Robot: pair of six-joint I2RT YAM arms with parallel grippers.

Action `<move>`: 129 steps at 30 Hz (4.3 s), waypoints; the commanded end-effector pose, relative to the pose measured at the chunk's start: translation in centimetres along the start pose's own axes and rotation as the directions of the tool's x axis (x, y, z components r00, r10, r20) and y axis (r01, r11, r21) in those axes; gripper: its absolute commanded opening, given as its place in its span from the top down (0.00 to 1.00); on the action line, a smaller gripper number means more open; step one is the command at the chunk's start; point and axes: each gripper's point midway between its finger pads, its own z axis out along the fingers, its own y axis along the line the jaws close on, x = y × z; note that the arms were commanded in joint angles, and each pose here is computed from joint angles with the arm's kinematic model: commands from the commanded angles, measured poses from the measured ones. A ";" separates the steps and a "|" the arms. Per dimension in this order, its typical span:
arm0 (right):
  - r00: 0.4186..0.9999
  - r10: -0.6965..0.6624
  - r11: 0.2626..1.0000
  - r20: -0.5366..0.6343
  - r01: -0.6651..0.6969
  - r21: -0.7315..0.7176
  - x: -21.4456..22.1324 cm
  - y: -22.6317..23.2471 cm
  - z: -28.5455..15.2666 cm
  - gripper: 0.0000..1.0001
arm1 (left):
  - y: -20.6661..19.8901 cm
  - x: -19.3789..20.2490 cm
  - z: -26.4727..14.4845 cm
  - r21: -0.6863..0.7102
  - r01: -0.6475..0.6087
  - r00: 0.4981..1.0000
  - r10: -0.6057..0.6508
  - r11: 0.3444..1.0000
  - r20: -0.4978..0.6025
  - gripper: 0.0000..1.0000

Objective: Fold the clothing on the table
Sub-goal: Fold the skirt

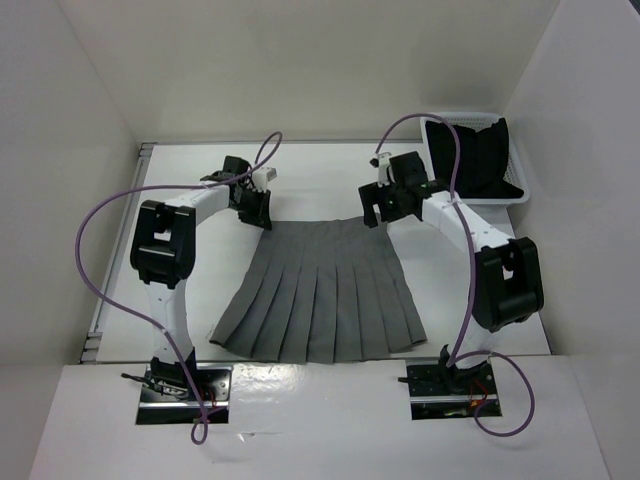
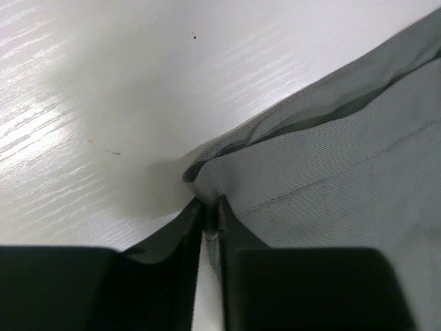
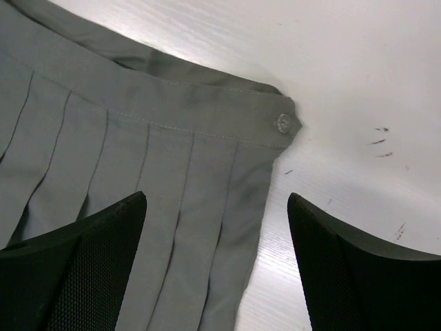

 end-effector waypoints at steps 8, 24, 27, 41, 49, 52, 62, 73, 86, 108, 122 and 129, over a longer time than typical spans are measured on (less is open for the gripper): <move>0.998 0.038 0.999 -0.048 -0.040 -0.037 1.6 -2.4 3.8 0.13 | -0.6 0.5 -1.4 0.002 -0.013 1.000 0.013 1.000 0.011 0.99; 1.000 0.023 0.996 -0.015 -0.024 -0.088 -0.1 -2.5 6.3 0.14 | -1.1 0.5 -2.3 0.010 -0.025 1.000 0.025 1.000 0.019 1.00; 0.999 0.031 0.995 -0.018 -0.033 -0.095 -0.3 -2.8 6.9 0.14 | -1.1 0.5 -2.3 0.010 -0.025 1.000 0.025 1.000 0.019 1.00; 0.997 0.070 0.996 -0.037 -0.072 -0.060 0.3 -5.5 8.9 0.18 | -1.3 1.4 -2.6 0.011 -0.027 1.000 0.027 1.000 0.004 1.00; 0.994 0.100 0.992 -0.034 -0.102 -0.069 0.2 -6.9 9.4 0.21 | -1.3 1.4 -2.6 0.011 -0.027 1.000 0.027 1.000 0.004 1.00; 0.993 0.104 0.991 -0.051 -0.108 -0.081 0.8 -6.7 9.9 0.23 | -1.3 1.4 -2.6 0.011 -0.027 1.000 0.027 1.000 0.004 1.00; 0.993 0.094 0.984 -0.074 -0.104 -0.146 1.5 -5.2 10.5 0.28 | -1.2 1.8 -2.5 0.012 -0.023 1.000 0.024 1.000 -0.005 1.00; 0.993 0.054 0.977 -0.108 -0.074 -0.200 2.3 -3.0 10.8 0.43 | -1.2 1.8 -2.5 0.012 -0.023 1.000 0.024 1.000 -0.005 1.00; 0.991 0.028 0.982 -0.131 -0.052 -0.182 2.9 -2.5 11.2 0.95 | -1.0 2.2 -2.4 0.004 -0.029 0.999 0.029 1.000 -0.014 1.00; 0.993 0.036 0.995 0.113 -0.046 0.090 -8.0 -7.2 9.3 1.00 | 0.3 -9.3 -7.6 -0.148 -0.112 0.966 0.142 0.983 0.217 1.00; 0.954 0.005 0.957 0.301 -0.092 0.275 -13.5 -9.9 3.0 1.00 | 1.5 -12.3 -13.6 -0.213 -0.054 0.930 0.127 0.975 0.344 1.00; 0.926 -0.051 0.959 0.373 -0.059 0.279 -15.2 -8.8 -1.4 1.00 | 0.0 -12.0 -16.7 -0.232 -0.113 0.904 0.197 0.966 0.380 1.00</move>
